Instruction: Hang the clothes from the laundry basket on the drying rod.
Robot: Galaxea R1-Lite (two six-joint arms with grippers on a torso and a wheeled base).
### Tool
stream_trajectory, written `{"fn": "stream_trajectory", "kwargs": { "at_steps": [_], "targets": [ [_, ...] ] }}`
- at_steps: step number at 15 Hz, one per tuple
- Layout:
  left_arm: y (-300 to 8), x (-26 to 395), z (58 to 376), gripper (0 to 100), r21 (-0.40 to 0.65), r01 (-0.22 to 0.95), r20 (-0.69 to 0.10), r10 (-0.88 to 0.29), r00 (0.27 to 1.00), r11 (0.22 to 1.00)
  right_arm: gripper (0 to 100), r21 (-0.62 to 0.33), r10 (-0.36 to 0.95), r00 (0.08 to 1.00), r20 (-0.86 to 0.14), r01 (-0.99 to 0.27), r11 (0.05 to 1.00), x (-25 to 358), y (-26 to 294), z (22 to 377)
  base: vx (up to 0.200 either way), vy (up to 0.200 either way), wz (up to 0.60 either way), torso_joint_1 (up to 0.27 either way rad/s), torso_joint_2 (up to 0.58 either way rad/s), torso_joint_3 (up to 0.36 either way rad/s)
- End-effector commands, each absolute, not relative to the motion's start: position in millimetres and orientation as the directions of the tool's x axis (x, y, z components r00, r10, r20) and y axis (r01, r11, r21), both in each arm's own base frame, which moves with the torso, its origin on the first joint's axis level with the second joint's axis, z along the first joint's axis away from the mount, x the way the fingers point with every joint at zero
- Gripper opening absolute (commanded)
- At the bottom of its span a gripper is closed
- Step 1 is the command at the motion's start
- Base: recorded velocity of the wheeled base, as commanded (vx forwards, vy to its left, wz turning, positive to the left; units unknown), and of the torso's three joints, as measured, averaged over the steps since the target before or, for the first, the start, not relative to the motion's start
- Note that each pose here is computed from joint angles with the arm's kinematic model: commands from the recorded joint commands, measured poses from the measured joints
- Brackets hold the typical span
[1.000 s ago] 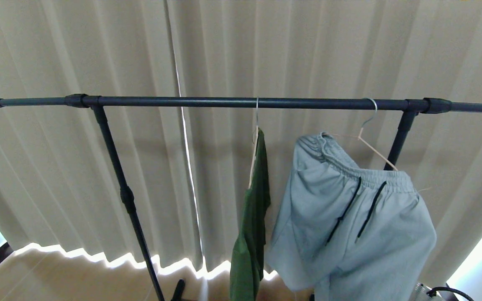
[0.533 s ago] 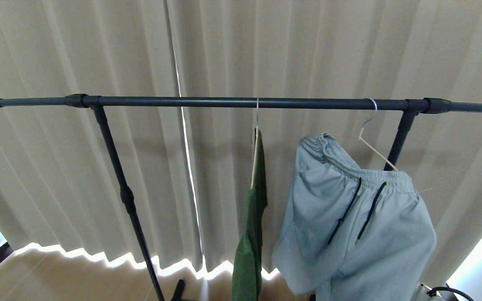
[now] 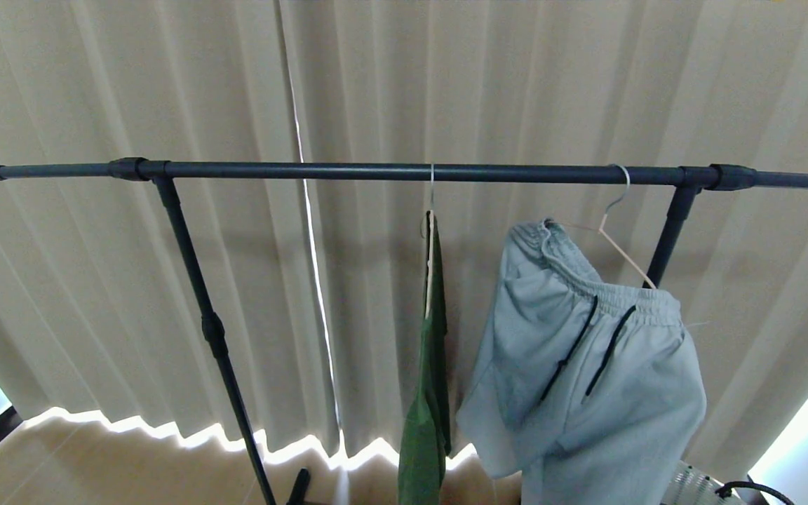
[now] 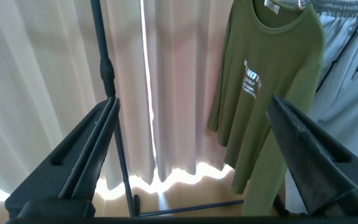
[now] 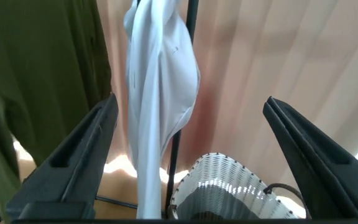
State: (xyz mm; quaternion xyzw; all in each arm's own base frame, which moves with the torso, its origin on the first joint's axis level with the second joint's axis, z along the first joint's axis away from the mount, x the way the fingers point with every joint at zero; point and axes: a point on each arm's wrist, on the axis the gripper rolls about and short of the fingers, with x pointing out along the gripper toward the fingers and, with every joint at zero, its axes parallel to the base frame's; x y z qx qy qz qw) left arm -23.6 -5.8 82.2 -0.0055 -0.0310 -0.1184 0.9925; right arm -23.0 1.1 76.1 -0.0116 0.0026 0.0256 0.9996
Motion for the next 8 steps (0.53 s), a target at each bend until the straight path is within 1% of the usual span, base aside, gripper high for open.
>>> {"fn": "stream_trajectory", "kwargs": {
  "at_steps": [1,8],
  "targets": [
    [-5.8,-23.6,82.2,100,-0.004,0.235,0.064,-0.234,0.970,0.972,100,-0.023,0.051,0.999,-0.006,-0.051,0.998,-22.9,1.1,76.0,0.000,0.000,0.00,0.000,0.00,0.000],
    [-5.8,-23.6,82.2,100,-0.004,0.235,0.064,-0.234,0.970,0.972,100,-0.017,0.044,0.999,-0.006,-0.045,0.999,-22.9,1.0,76.0,0.000,0.000,0.00,0.000,0.00,0.000]
  ]
}}
